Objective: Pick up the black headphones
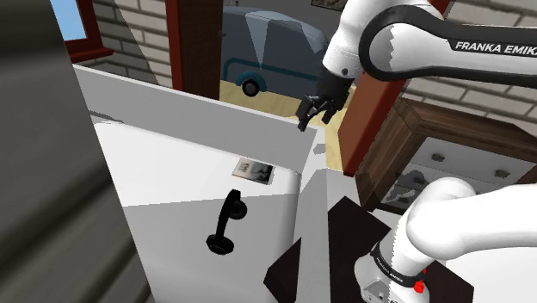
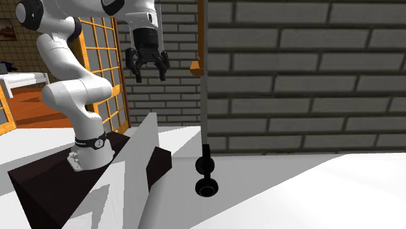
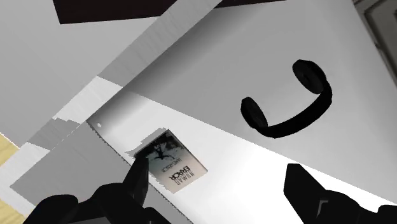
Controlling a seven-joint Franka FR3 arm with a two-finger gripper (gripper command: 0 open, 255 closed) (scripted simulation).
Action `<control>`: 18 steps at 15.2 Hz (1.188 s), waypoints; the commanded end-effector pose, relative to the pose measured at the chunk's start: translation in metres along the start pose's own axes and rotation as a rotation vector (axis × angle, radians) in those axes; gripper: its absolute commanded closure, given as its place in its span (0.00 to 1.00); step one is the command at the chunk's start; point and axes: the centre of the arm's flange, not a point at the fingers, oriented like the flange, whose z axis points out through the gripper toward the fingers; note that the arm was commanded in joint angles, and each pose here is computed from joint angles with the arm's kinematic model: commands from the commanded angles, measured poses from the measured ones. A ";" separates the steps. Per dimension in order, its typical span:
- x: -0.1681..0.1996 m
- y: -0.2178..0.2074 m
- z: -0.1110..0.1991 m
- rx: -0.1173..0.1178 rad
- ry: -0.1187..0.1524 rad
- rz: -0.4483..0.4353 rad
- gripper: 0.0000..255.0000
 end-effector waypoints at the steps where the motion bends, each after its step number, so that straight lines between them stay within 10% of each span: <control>1: 0.001 -0.018 0.021 -0.003 -0.015 0.070 0.00; 18: 0.044 -0.153 0.197 -0.029 -0.144 0.607 0.00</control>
